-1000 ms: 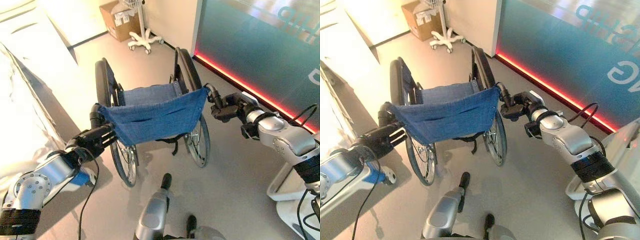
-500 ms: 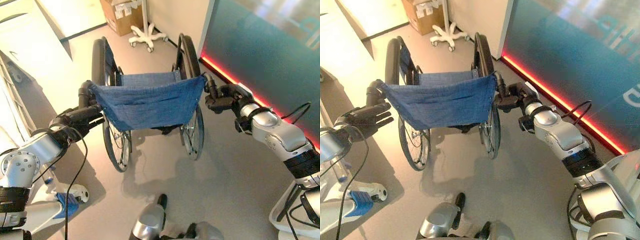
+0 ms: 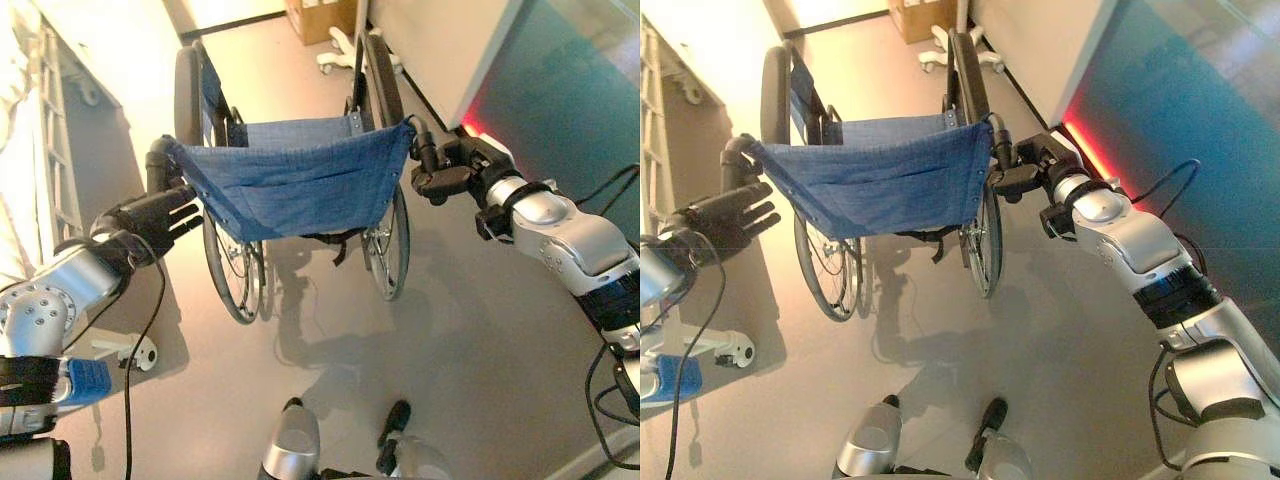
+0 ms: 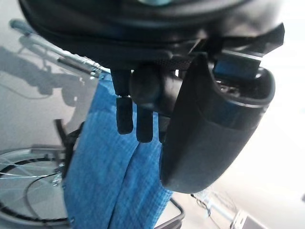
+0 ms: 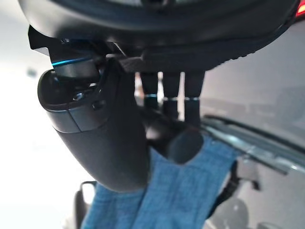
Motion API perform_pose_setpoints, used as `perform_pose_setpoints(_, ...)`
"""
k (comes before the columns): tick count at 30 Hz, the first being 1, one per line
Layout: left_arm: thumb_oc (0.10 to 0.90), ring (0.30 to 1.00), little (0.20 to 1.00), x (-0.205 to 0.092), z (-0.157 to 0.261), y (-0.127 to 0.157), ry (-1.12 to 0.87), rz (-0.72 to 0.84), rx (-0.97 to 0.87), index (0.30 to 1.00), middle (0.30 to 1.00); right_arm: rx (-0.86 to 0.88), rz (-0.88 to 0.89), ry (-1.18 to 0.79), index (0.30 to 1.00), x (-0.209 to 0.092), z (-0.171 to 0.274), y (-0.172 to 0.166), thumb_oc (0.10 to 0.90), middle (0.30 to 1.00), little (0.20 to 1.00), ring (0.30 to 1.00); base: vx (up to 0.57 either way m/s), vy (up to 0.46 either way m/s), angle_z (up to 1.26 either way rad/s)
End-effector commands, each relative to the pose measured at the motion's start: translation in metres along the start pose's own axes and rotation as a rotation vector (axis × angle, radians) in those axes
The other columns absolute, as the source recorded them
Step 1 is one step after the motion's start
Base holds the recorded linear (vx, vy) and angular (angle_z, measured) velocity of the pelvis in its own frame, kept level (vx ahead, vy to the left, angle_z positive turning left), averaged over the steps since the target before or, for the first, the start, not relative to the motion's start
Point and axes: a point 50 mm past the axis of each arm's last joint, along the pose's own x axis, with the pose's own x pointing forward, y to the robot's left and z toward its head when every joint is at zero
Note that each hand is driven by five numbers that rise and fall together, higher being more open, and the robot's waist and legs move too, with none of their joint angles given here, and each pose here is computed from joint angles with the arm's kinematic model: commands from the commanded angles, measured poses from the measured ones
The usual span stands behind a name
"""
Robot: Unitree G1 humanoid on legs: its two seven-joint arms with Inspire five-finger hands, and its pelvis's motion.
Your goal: Push the wheelchair next to the bed
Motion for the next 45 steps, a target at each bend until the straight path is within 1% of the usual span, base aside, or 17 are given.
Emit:
perform_pose_setpoints(1,0.4,0.3,0.3,-0.029,0.055,0.0,-0.318,-0.053,0.027,0.3,0.3,-0.113,-0.055,-0.425,0.3,-0.022,0.089,-0.016,0.4,0.3,0.3,0.3,0.18,-0.317,0.45)
perform_pose_setpoints(4,0.4,0.3,0.3,-0.027,0.051,0.008,-0.306,-0.037,-0.005,0.3,0.3,-0.132,-0.034,-0.424,0.3,-0.015,0.089,-0.002,0.4,0.3,0.3,0.3,0.17,-0.195,0.12)
perform_pose_setpoints(10,0.4,0.3,0.3,-0.023,0.049,0.012,-0.289,-0.063,0.006,0.3,0.3,-0.15,-0.051,-0.414,0.3,-0.007,0.091,0.006,0.4,0.3,0.3,0.3,0.3,-0.16,0.11)
perform_pose_setpoints(14,0.4,0.3,0.3,-0.017,0.048,0.0,-0.294,-0.145,0.054,0.3,0.3,-0.142,-0.117,-0.393,0.3,-0.004,0.087,-0.004,0.4,0.3,0.3,0.3,0.42,-0.201,0.24)
perform_pose_setpoints(17,0.4,0.3,0.3,-0.017,0.055,-0.005,-0.301,-0.159,0.061,0.3,0.3,-0.1,-0.112,-0.392,0.3,0.0,0.085,-0.005,0.4,0.3,0.3,0.3,0.35,-0.063,0.49)
perform_pose_setpoints(19,0.4,0.3,0.3,-0.017,0.056,-0.008,-0.295,-0.154,0.072,0.3,0.3,-0.103,-0.109,-0.394,0.3,0.001,0.083,-0.004,0.4,0.3,0.3,0.3,0.33,-0.045,0.64)
perform_pose_setpoints(24,0.4,0.3,0.3,-0.019,0.065,-0.012,-0.31,-0.143,0.086,0.3,0.3,-0.097,-0.106,-0.421,0.3,-0.006,0.08,-0.011,0.4,0.3,0.3,0.3,0.24,-0.17,0.28)
perform_pose_setpoints(26,0.4,0.3,0.3,-0.019,0.07,-0.02,-0.308,-0.165,0.077,0.3,0.3,-0.128,-0.122,-0.413,0.3,-0.01,0.075,-0.019,0.4,0.3,0.3,0.3,0.18,-0.186,0.34)
perform_pose_setpoints(28,0.4,0.3,0.3,-0.02,0.074,-0.032,-0.308,-0.192,0.064,0.3,0.3,-0.158,-0.148,-0.409,0.3,-0.017,0.071,-0.035,0.4,0.3,0.3,0.3,0.15,-0.238,0.63)
perform_pose_setpoints(30,0.4,0.3,0.3,-0.019,0.077,-0.04,-0.308,-0.209,0.058,0.3,0.3,-0.162,-0.17,-0.412,0.3,-0.02,0.073,-0.044,0.4,0.3,0.3,0.3,0.2,-0.32,1.11)
perform_pose_setpoints(33,0.4,0.3,0.3,-0.019,0.084,-0.047,-0.316,-0.198,0.067,0.3,0.3,-0.139,-0.171,-0.423,0.3,-0.021,0.086,-0.043,0.4,0.3,0.3,0.3,0.31,-0.407,1.16)
perform_pose_setpoints(36,0.4,0.3,0.3,-0.017,0.081,-0.039,-0.303,-0.178,0.064,0.3,0.3,-0.131,-0.139,-0.401,0.3,-0.021,0.093,-0.038,0.4,0.3,0.3,0.3,0.32,-0.339,0.83)
perform_pose_setpoints(40,0.4,0.3,0.3,-0.016,0.074,-0.031,-0.287,-0.133,0.034,0.3,0.3,-0.142,-0.117,-0.389,0.3,-0.02,0.091,-0.04,0.4,0.3,0.3,0.3,0.25,-0.189,0.97)
perform_pose_setpoints(42,0.4,0.3,0.3,-0.016,0.063,-0.023,-0.28,-0.106,0.025,0.3,0.3,-0.146,-0.106,-0.378,0.3,-0.019,0.09,-0.039,0.4,0.3,0.3,0.3,0.19,-0.155,0.17)
perform_pose_setpoints(45,0.4,0.3,0.3,-0.016,0.052,-0.019,-0.267,-0.088,0.003,0.3,0.3,-0.17,-0.102,-0.375,0.3,-0.018,0.089,-0.033,0.4,0.3,0.3,0.3,0.15,-0.196,0.37)
